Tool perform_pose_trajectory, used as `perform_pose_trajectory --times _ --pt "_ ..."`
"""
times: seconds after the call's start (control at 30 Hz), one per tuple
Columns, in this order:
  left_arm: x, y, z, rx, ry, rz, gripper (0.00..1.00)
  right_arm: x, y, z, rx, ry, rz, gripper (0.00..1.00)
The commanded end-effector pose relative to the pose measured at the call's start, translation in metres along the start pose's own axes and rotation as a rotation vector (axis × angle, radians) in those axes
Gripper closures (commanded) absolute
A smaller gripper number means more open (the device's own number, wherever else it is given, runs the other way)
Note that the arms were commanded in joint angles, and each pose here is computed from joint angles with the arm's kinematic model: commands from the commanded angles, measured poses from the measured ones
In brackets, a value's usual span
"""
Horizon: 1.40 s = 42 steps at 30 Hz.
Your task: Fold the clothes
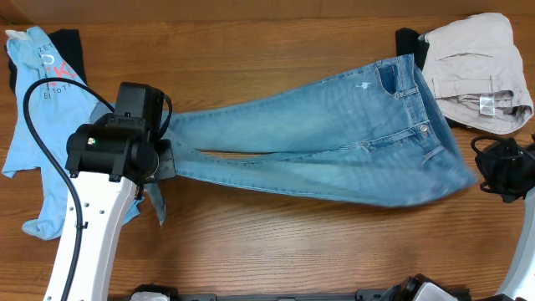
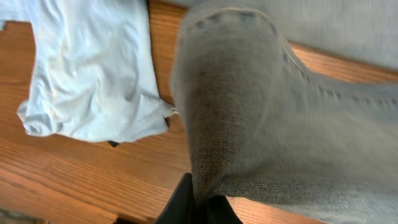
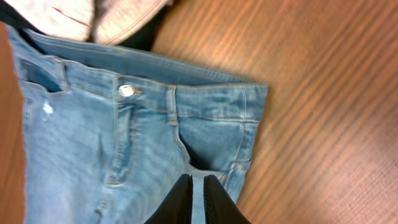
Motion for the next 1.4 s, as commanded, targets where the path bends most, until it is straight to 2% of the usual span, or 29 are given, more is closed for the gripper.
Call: perform_pose_trajectory --times 0.0,0.07,0.1,0.13,0.17,0.2,0.23,0.27,0.3,0.43,0.5,0.57,0.63,0.67,0.73,0.8,0.83,1.03,1.2,1.37 --pt "-0.003 -0.011 0.006 0.054 -0.025 -0.016 0.96 0.000 0.005 -0.008 -0.023 -0.008 0.006 0.89" --pt "-0.004 -0.013 0.006 0.064 -0.036 -0.014 0.96 0.000 0.004 -0.008 -0.024 -0.007 0.003 0.89" --pt "-0.004 -0.013 0.006 0.064 -0.038 -0.013 0.91 0.000 0.005 -0.008 -0.027 -0.005 0.002 0.87" --pt "-0.004 -0.013 0.006 0.063 -0.039 -0.014 0.74 0.001 0.005 -0.008 -0.029 -0.003 0.002 0.85" --pt "-0.004 -0.012 0.006 0.059 -0.039 -0.014 0.48 0.001 0.006 -0.008 -0.031 -0.001 0.001 0.82" --pt "-0.005 -0.010 0.007 0.053 -0.039 -0.010 0.25 0.002 0.006 -0.008 -0.028 0.009 -0.007 0.65" --pt "-0.005 -0.009 0.007 0.043 -0.041 0.012 0.11 0.006 0.005 -0.008 -0.021 0.033 -0.030 0.53" --pt "-0.005 -0.008 0.006 0.039 -0.042 0.015 0.05 0.008 0.006 -0.008 -0.023 0.049 -0.035 0.44" --pt "-0.005 -0.008 0.005 0.040 -0.042 0.015 0.02 0.010 0.007 -0.009 -0.024 0.060 -0.036 0.40" --pt "0.009 0.005 -0.020 -0.041 0.025 -0.011 0.00 0.014 0.010 -0.009 -0.041 0.082 -0.042 0.37" --pt "0.007 0.015 -0.025 -0.089 0.002 -0.023 0.00 0.014 0.010 -0.009 -0.041 0.082 -0.043 0.37" --pt "-0.004 0.011 -0.019 -0.045 -0.076 -0.015 0.00 0.015 0.011 -0.008 -0.043 0.084 -0.044 0.36" --pt "-0.001 0.002 -0.015 0.011 -0.080 -0.078 0.00 0.019 0.011 -0.009 -0.037 0.116 -0.063 0.36" --pt "0.003 0.000 -0.018 0.009 -0.077 -0.114 0.00 0.026 0.008 -0.010 -0.017 0.168 -0.110 0.33" --pt "0.016 -0.001 -0.032 -0.082 -0.091 -0.197 0.00 0.036 0.003 -0.011 0.009 0.226 -0.154 0.29" --pt "0.022 -0.009 -0.053 -0.210 -0.191 -0.270 0.00 0.049 -0.012 -0.009 0.039 0.242 -0.237 0.24" --pt "0.020 -0.016 -0.054 -0.220 -0.230 -0.276 0.00 0.054 -0.018 -0.008 0.050 0.249 -0.260 0.24" --pt "-0.006 -0.092 0.035 0.001 -0.256 -0.353 0.00 0.089 -0.054 -0.006 0.050 0.269 -0.428 0.17" --pt "-0.015 -0.084 0.074 -0.034 -0.270 -0.356 0.00 0.090 -0.052 -0.006 0.039 0.269 -0.430 0.17" --pt "0.004 -0.096 0.117 -0.005 -0.029 -0.352 0.00 0.088 -0.049 -0.005 0.019 0.251 -0.429 0.17"
Point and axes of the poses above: each gripper's point midway between its finger pads, its own z axis out along the fingers, its own x axis along the line the jaws close on, y = z × x, the point moved 5 cm from there along -z, back along the fingers, and after that the axes turned 10 degrees about z, right-handed, at the moved point
